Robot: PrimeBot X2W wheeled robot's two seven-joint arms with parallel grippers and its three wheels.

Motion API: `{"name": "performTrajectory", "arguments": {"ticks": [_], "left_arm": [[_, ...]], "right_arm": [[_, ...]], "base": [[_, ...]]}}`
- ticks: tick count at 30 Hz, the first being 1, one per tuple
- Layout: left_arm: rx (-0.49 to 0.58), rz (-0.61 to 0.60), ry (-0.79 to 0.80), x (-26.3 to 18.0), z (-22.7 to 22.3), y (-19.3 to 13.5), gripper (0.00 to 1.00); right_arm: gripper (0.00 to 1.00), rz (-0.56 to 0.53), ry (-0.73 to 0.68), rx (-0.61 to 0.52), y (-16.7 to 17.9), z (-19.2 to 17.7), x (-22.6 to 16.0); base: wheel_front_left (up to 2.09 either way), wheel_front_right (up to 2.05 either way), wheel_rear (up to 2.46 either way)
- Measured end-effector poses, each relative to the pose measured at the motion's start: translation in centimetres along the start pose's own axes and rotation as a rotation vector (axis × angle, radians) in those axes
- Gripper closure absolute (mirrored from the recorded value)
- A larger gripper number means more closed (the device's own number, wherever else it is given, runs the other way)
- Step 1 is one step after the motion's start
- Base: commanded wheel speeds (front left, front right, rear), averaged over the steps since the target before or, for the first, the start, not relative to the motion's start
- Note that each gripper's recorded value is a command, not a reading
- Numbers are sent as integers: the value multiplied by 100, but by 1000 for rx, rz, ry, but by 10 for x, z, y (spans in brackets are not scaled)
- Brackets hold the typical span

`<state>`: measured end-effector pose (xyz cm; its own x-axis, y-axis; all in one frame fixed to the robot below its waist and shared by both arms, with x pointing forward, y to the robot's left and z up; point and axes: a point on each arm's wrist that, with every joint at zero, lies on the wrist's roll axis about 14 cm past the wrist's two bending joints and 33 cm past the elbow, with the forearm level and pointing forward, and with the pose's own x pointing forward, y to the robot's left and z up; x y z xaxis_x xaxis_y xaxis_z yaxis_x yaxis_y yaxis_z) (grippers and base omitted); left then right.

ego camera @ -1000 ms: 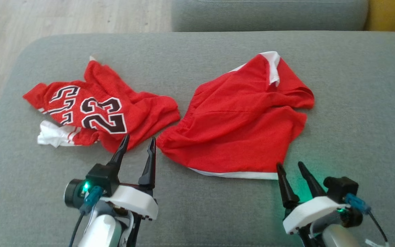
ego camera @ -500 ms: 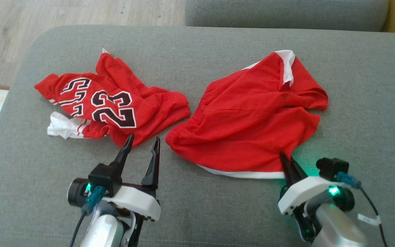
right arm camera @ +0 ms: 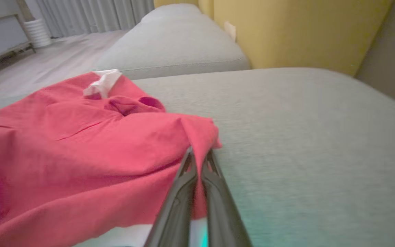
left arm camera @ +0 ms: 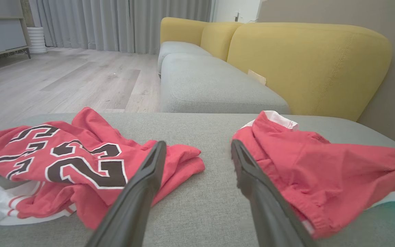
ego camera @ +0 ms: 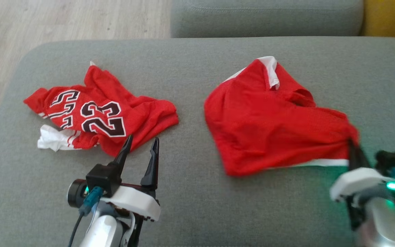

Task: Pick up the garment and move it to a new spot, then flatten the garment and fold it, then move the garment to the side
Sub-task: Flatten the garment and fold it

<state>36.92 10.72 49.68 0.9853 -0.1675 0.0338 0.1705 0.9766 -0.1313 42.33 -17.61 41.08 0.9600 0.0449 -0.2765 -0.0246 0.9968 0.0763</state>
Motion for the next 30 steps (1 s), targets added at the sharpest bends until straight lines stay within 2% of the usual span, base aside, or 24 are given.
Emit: {"name": "performTrajectory", "arguments": {"ticks": [4, 7, 9, 13, 20, 21, 22, 30], "left_arm": [[-2, -18, 0, -1, 0, -6, 0], [-17, -27, 16, -3, -5, -11, 0], [-22, -32, 26, -3, -9, -12, 0], [-23, -30, 41, -4, -13, -12, 0], [-24, -27, 68, -9, -22, -10, 0], [-23, -26, 69, -9, -22, -9, 0], [-23, -25, 70, -9, -22, -9, 0], [-24, -52, 64, -5, -21, -17, 0]], "right_arm": [[100, -108, -13, -117, -42, 7, -15], [100, -132, 6, -220, -53, 12, -18], [100, -90, 35, -301, -41, 11, -14], [100, -18, 93, -379, -19, 0, -8], [100, 84, 212, -401, 11, -33, -6], [31, 93, 221, -390, 14, -36, -6], [0, 98, 228, -379, 16, -39, -7], [0, 77, 188, -254, 12, -34, -14]], "base": [[0, 0, 0], [0, 0, 0], [0, 0, 0], [0, 0, 0], [0, 0, 0], [0, 0, 0], [0, 0, 0], [0, 0, 0]]}}
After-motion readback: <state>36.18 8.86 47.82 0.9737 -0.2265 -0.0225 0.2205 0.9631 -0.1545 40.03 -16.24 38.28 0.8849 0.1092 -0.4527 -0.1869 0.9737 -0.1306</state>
